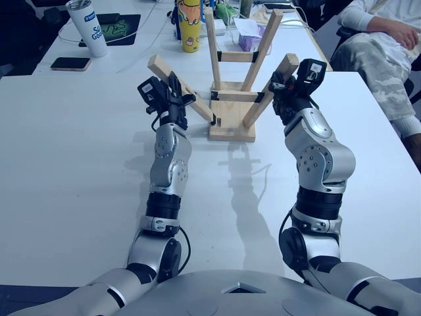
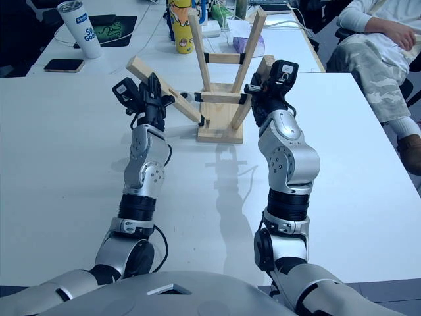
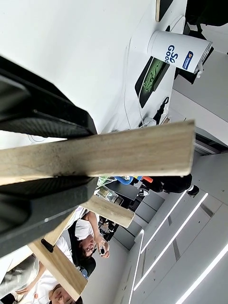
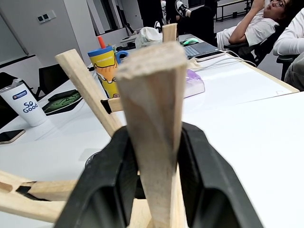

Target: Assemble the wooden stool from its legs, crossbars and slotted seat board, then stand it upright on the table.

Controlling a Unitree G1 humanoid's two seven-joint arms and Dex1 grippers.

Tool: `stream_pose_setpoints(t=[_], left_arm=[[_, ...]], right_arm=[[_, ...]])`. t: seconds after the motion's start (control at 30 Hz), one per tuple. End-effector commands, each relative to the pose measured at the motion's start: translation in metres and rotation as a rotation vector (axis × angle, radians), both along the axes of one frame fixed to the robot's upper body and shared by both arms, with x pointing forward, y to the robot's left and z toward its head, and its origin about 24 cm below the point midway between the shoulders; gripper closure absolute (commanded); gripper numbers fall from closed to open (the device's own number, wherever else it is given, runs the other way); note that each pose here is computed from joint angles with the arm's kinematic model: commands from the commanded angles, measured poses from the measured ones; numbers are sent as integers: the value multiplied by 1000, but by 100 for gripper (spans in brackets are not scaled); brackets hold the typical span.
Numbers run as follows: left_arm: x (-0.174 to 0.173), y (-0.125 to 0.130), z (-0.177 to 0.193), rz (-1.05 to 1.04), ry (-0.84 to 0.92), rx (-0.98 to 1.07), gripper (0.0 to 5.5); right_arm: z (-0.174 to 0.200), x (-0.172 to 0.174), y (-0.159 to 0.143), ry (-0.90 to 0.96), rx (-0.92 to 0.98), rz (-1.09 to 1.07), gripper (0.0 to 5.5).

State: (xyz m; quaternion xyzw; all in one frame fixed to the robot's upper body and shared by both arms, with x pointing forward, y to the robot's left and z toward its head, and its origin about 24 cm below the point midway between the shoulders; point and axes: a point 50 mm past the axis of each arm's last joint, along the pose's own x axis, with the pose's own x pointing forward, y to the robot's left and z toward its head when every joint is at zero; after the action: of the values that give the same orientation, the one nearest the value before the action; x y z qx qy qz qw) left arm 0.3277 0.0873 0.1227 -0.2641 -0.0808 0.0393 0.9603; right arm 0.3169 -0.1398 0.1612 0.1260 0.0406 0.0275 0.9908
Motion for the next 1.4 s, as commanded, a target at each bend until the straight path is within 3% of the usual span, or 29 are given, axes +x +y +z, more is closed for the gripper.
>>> stream_pose_setpoints(t=[0.03, 0.3, 1.17, 1.4], left_arm=[[-8, -18, -20, -47, 108, -63, 446], [-7, -21, -27, -85, 165, -139, 446], [-18, -7, -21, -34, 243, -62, 446], [-14, -15, -14, -68, 268, 139, 446]], right_arm=[[-15, -2, -1, 75, -4, -3, 445], [-15, -2, 0, 79, -4, 0, 445], [-14, -1, -2, 71, -4, -18, 445], [-13, 0, -2, 67, -5, -23, 445]])
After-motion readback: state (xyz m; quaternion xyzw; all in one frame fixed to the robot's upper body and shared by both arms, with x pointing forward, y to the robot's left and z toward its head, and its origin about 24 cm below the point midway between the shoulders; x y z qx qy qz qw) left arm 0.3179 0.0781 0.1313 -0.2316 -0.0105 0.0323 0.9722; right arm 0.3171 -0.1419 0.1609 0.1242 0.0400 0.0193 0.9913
